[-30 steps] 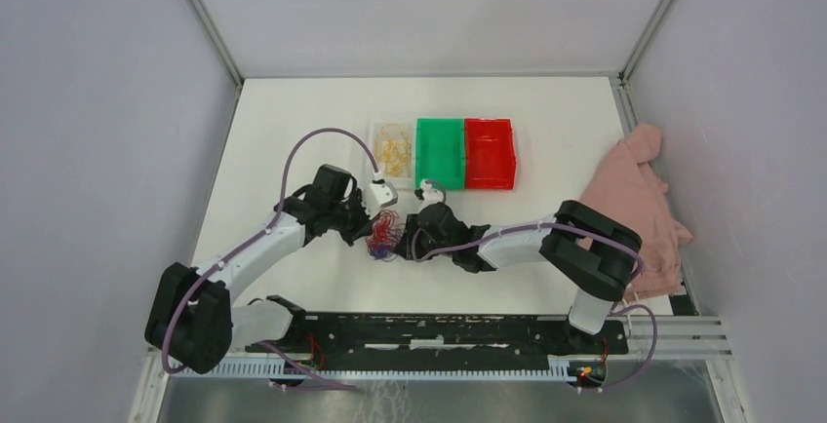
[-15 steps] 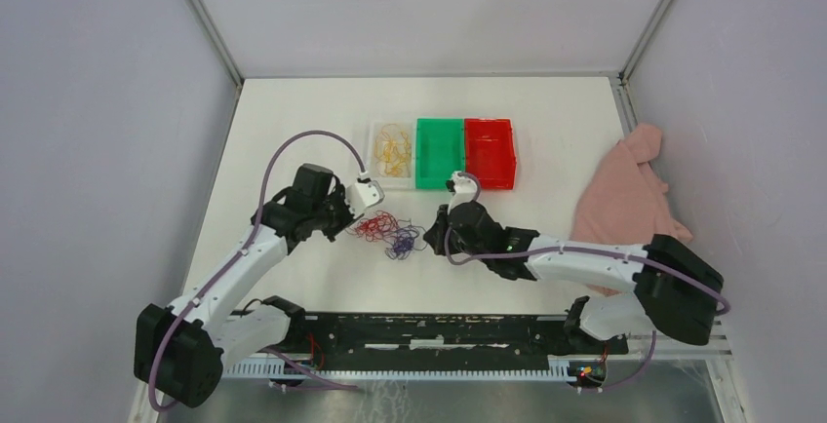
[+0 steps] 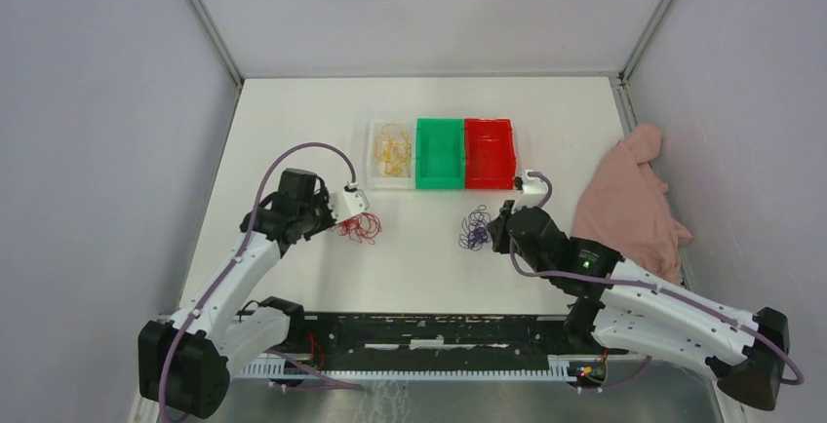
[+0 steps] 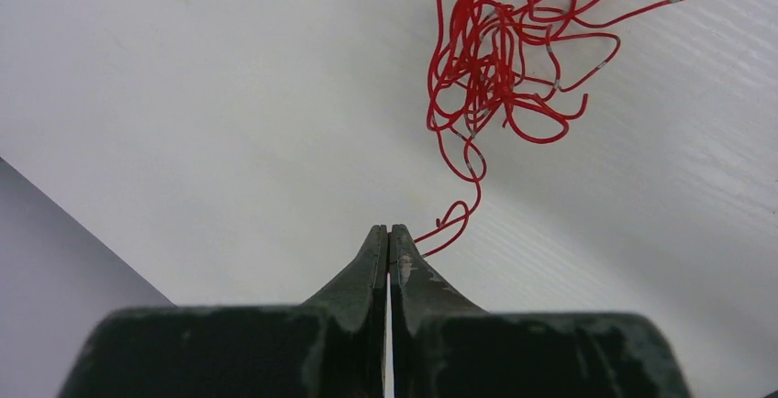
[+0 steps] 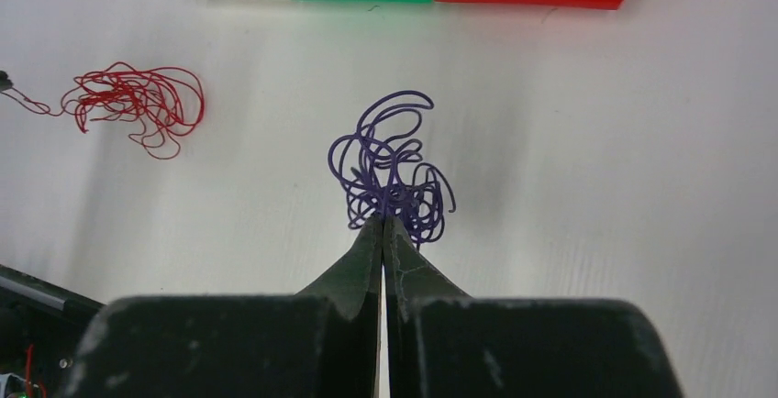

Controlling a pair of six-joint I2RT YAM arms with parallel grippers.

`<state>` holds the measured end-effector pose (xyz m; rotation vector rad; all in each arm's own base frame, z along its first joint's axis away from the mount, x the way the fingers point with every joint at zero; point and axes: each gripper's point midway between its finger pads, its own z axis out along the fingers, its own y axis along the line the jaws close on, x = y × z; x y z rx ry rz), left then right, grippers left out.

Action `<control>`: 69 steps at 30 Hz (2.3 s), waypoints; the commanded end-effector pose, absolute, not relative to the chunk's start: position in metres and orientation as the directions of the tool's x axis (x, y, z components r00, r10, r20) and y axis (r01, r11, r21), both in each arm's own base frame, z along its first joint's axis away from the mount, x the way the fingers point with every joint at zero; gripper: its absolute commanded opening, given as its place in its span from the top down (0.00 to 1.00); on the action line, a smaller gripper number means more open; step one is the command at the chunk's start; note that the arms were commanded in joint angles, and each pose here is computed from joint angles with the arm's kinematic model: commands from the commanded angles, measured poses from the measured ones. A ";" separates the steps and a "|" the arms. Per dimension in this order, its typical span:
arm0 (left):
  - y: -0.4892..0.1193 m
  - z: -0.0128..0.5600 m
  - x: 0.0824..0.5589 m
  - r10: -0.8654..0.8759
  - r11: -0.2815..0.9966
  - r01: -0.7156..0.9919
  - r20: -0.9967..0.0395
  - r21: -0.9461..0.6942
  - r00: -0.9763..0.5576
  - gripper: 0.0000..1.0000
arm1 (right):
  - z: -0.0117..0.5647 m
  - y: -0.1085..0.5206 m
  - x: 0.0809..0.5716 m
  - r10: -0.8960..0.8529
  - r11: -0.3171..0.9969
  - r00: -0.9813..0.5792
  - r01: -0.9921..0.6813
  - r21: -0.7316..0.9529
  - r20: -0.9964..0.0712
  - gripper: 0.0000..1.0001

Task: Untangle the cables
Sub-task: Untie the cable.

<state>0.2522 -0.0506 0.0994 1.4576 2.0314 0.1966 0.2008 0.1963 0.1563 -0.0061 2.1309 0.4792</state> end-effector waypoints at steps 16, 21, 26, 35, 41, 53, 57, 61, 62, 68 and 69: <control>-0.147 0.222 0.230 0.592 0.390 0.910 -0.795 0.138 -0.133 0.97 | 0.210 0.295 0.211 0.017 0.715 -0.459 -0.615 0.332 -0.888 0.32; -0.159 0.245 0.221 0.530 0.372 0.925 -0.835 0.074 -0.146 0.97 | 0.247 0.341 0.210 0.068 0.550 -0.353 -0.767 0.330 -0.933 0.30; -0.169 0.257 0.213 0.482 0.348 0.937 -0.860 0.015 -0.165 0.97 | 0.251 0.383 0.199 0.042 0.396 -0.362 -0.850 0.348 -0.931 0.30; -0.180 0.273 0.206 0.419 0.322 0.946 -0.888 -0.051 -0.190 0.97 | 0.254 0.415 0.202 0.080 0.334 -0.320 -0.884 0.328 -0.944 0.31; -0.186 0.283 0.200 0.380 0.303 0.948 -0.899 -0.100 -0.217 0.97 | 0.249 0.428 0.209 0.087 0.343 -0.324 -0.878 0.334 -0.942 0.32; -0.194 0.294 0.189 0.332 0.263 0.947 -0.904 -0.186 -0.270 0.96 | 0.245 0.412 0.220 0.134 0.429 -0.319 -0.835 0.345 -0.938 0.84; -0.192 0.289 0.193 0.342 0.282 0.942 -0.899 -0.181 -0.275 0.38 | 0.255 0.401 0.215 0.156 0.435 -0.325 -0.825 0.360 -0.933 1.00; -0.189 0.280 0.188 0.358 0.274 0.949 -0.899 -0.158 -0.253 0.27 | 0.268 0.388 0.213 0.202 0.451 -0.326 -0.807 0.383 -0.924 1.00; -0.189 0.277 0.186 0.361 0.270 0.950 -0.899 -0.155 -0.249 0.27 | 0.271 0.385 0.213 0.213 0.454 -0.329 -0.800 0.392 -0.920 1.00; -0.190 0.262 0.173 0.344 0.237 0.955 -0.903 -0.181 -0.257 0.26 | 0.288 0.385 0.203 0.264 0.397 -0.368 -0.801 0.448 -0.892 0.99; -0.192 0.264 0.176 0.323 0.242 0.955 -0.914 -0.170 -0.245 0.26 | 0.291 0.387 0.201 0.270 0.379 -0.376 -0.805 0.457 -0.887 0.98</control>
